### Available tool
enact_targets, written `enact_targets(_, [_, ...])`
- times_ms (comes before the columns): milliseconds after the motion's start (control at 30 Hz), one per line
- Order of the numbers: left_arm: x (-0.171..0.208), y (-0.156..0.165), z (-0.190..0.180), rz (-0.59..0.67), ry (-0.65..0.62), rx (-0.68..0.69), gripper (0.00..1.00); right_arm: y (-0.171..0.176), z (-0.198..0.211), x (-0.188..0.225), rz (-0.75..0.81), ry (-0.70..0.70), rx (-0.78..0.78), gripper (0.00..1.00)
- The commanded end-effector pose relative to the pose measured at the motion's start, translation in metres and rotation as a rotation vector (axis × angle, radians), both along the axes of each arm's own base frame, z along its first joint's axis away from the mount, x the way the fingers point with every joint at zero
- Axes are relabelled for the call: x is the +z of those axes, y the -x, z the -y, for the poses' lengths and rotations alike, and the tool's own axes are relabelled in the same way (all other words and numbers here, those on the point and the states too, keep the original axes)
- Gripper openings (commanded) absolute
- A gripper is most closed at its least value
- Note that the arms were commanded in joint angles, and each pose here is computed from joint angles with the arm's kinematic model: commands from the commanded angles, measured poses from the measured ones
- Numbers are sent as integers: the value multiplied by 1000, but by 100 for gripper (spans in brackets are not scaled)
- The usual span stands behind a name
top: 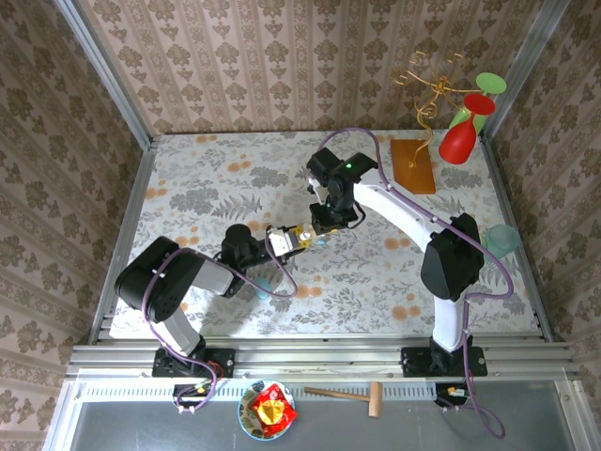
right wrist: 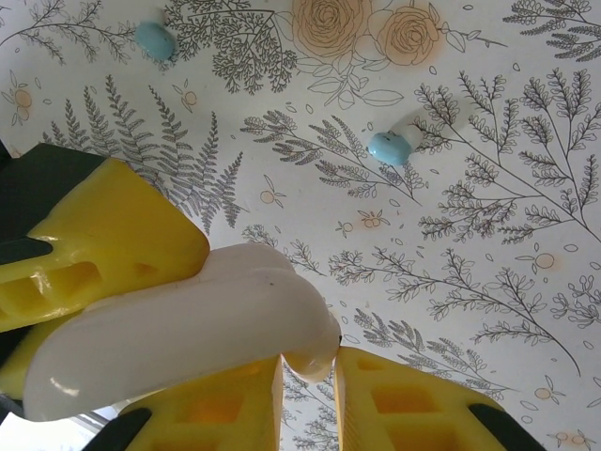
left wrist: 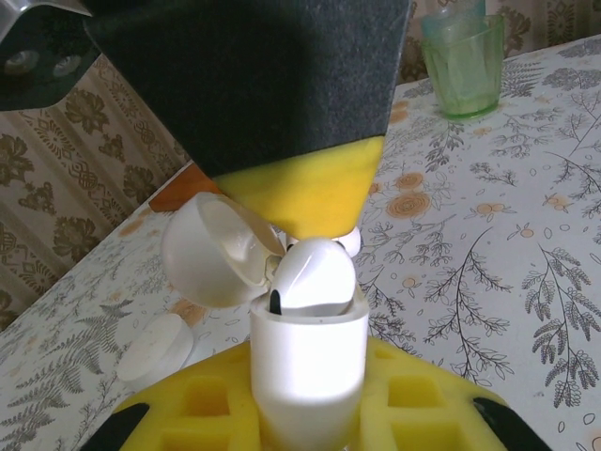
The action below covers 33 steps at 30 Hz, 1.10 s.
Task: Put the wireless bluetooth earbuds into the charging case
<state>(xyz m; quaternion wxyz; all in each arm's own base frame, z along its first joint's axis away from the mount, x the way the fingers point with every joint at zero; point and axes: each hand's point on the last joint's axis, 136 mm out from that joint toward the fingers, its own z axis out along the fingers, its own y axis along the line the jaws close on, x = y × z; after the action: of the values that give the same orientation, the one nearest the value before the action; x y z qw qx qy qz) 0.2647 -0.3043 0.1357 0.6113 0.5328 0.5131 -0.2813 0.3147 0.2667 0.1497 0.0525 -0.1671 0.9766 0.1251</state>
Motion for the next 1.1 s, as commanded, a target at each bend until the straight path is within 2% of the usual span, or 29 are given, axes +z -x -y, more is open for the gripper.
enact_targets(0, [16,0,8,28,47,-26,0,2,-12,11,27,-47,29,24])
enact_targets(133, [19,-7,3,1,66,11,0,4,-7,21,52,-60,11,27])
enact_targets(300, [27,-14,-2,-36,98,42,0,8,2,37,107,-99,-12,39])
enact_targets(433, [33,-16,-3,-84,130,35,0,16,6,54,190,-181,-1,51])
enact_targets(567, [41,-15,-3,-117,157,13,0,15,16,74,288,-300,-55,58])
enact_targets(700, [52,-16,-3,-157,196,-5,0,9,39,83,361,-393,-180,60])
enact_targets(867, [73,-17,-2,-199,251,-23,0,-6,65,68,364,-467,-338,59])
enact_targets(1067, [95,-17,-2,-236,308,-37,0,-14,49,56,302,-539,-318,57])
